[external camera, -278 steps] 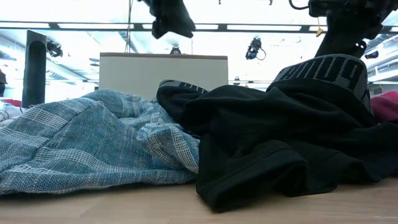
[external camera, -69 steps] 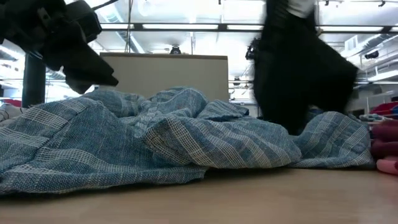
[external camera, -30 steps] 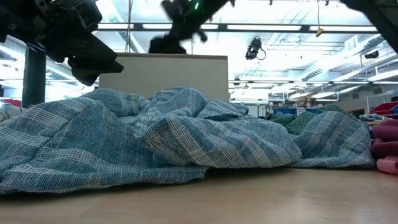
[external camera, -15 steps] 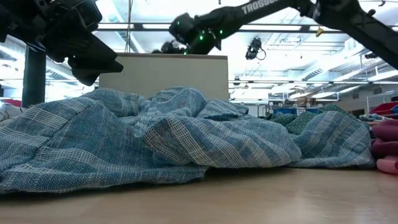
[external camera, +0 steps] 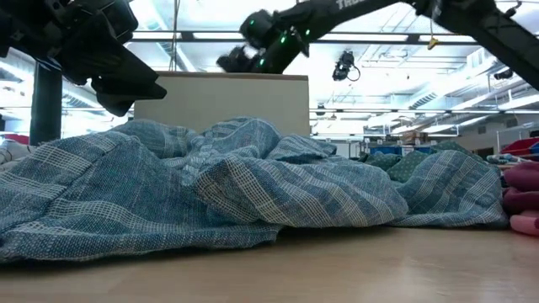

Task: Sort clothes
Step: Put the black underwear into the white laundry organizer, then put the red sock into the white laundry organizer

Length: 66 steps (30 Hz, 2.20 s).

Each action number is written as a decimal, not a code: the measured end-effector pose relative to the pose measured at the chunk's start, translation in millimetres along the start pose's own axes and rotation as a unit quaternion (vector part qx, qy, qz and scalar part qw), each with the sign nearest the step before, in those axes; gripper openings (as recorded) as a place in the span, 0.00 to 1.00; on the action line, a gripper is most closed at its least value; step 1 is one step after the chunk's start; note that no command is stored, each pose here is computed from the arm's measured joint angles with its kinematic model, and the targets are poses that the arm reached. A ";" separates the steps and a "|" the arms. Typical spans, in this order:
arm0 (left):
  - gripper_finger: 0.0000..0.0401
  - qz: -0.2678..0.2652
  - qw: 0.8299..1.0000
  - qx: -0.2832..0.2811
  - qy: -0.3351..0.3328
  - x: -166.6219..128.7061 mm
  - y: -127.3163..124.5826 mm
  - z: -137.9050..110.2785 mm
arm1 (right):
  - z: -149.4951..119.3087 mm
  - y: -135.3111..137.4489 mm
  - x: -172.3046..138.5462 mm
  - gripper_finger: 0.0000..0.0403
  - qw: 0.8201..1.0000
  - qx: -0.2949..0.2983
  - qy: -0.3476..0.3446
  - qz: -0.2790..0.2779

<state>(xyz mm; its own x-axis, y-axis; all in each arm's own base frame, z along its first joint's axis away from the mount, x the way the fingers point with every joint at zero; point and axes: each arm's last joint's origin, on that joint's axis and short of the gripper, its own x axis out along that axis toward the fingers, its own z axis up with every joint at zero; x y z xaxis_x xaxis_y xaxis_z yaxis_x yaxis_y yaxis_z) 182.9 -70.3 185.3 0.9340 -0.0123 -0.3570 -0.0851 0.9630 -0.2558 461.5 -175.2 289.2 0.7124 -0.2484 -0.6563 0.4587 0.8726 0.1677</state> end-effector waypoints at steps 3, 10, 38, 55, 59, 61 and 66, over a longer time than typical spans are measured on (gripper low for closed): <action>0.38 0.000 1.000 0.000 0.000 0.0 0.0 0.0 | 13.2 2.8 -27.0 0.51 0.999 -0.010 -0.031 0.005; 0.38 0.001 1.000 0.001 0.003 0.0 0.3 -0.6 | 34.7 9.0 -91.5 0.49 0.995 -0.046 -0.090 0.012; 0.38 0.006 1.000 -0.005 0.011 0.0 1.1 -2.3 | -134.2 65.0 -216.4 0.41 0.997 -0.027 -0.018 0.072; 0.38 0.012 1.000 -0.004 0.011 0.0 1.7 -2.6 | -266.6 118.0 -238.4 0.40 0.981 0.063 0.169 0.075; 0.38 0.012 1.000 -0.003 0.012 0.0 1.8 -2.9 | -293.7 125.8 -232.1 0.40 0.970 0.069 0.228 0.045; 0.38 0.013 1.000 -0.002 0.014 0.0 2.1 -3.3 | -303.1 130.3 -227.7 0.40 0.967 0.073 0.243 0.036; 0.38 0.013 1.000 -0.002 0.014 0.0 2.1 -3.3 | -324.6 138.4 -213.8 0.40 0.960 0.057 0.275 0.001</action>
<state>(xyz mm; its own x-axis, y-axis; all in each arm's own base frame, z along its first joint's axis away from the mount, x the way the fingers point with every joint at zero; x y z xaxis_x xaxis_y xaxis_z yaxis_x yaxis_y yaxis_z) 181.5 -69.2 181.9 0.9217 0.0059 -0.3879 -0.1115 0.9618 -0.2502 200.2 135.2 213.9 0.3400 0.0399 -0.9396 0.5352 0.8133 0.2282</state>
